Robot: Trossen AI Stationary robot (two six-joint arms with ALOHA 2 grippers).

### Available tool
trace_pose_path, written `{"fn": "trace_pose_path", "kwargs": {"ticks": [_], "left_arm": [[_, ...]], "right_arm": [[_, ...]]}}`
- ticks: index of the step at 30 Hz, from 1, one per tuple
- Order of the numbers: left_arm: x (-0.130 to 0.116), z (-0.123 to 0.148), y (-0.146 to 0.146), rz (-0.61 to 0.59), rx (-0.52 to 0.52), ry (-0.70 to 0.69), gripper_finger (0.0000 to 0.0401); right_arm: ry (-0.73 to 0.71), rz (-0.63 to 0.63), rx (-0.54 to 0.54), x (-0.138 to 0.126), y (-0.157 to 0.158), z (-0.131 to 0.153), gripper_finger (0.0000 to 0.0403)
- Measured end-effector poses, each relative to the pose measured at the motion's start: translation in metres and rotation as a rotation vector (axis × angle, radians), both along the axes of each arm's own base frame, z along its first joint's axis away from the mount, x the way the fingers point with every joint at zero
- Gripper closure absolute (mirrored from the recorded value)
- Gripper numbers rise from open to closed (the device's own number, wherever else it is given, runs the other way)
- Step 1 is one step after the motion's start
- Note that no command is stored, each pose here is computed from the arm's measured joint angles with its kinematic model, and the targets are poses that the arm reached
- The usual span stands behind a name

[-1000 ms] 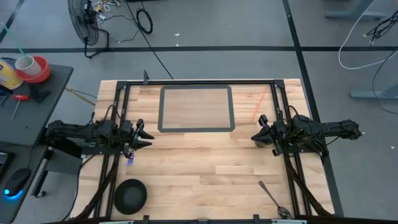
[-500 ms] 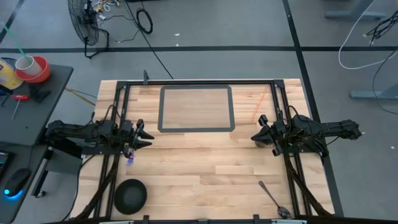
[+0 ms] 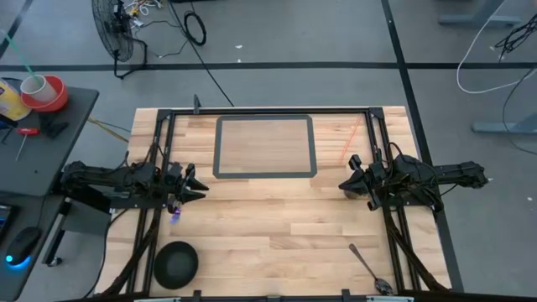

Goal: Pick & Place Utensil
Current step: Put the black bowl on the transparent mat

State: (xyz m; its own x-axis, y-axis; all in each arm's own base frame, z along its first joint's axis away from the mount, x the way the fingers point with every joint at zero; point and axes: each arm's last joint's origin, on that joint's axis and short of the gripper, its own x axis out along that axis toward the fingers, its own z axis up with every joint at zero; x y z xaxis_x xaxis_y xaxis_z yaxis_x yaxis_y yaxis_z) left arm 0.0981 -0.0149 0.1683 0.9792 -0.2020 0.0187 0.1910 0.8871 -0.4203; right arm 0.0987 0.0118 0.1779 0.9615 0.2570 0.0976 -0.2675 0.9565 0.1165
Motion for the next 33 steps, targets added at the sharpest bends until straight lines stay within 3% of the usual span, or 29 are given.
{"fn": "trace_pose_path", "kwargs": {"ticks": [4, 9, 13, 24, 33], "left_arm": [[0.001, -0.001, -0.001, -0.043, -0.077, 0.032, 0.0263], [0.003, 0.003, -0.008, -0.129, -0.078, 0.002, 0.0263], [0.003, 0.013, -0.016, -0.140, -0.099, -0.094, 0.0263], [0.008, 0.014, -0.049, -0.108, -0.151, -0.088, 0.0263], [0.019, 0.036, -0.087, -0.118, -0.148, 0.045, 0.0263]], "right_arm": [[-0.001, 0.000, 0.000, 0.000, 0.000, 0.000, 0.0386], [0.000, 0.000, 0.000, 0.000, 0.000, 0.000, 0.0386], [0.000, 0.000, 0.000, 0.000, 0.000, 0.000, 0.0386], [-0.001, 0.000, 0.000, 0.000, 0.000, 0.000, 0.0386], [-0.001, 0.000, 0.000, 0.000, 0.000, 0.000, 0.0386]]}}
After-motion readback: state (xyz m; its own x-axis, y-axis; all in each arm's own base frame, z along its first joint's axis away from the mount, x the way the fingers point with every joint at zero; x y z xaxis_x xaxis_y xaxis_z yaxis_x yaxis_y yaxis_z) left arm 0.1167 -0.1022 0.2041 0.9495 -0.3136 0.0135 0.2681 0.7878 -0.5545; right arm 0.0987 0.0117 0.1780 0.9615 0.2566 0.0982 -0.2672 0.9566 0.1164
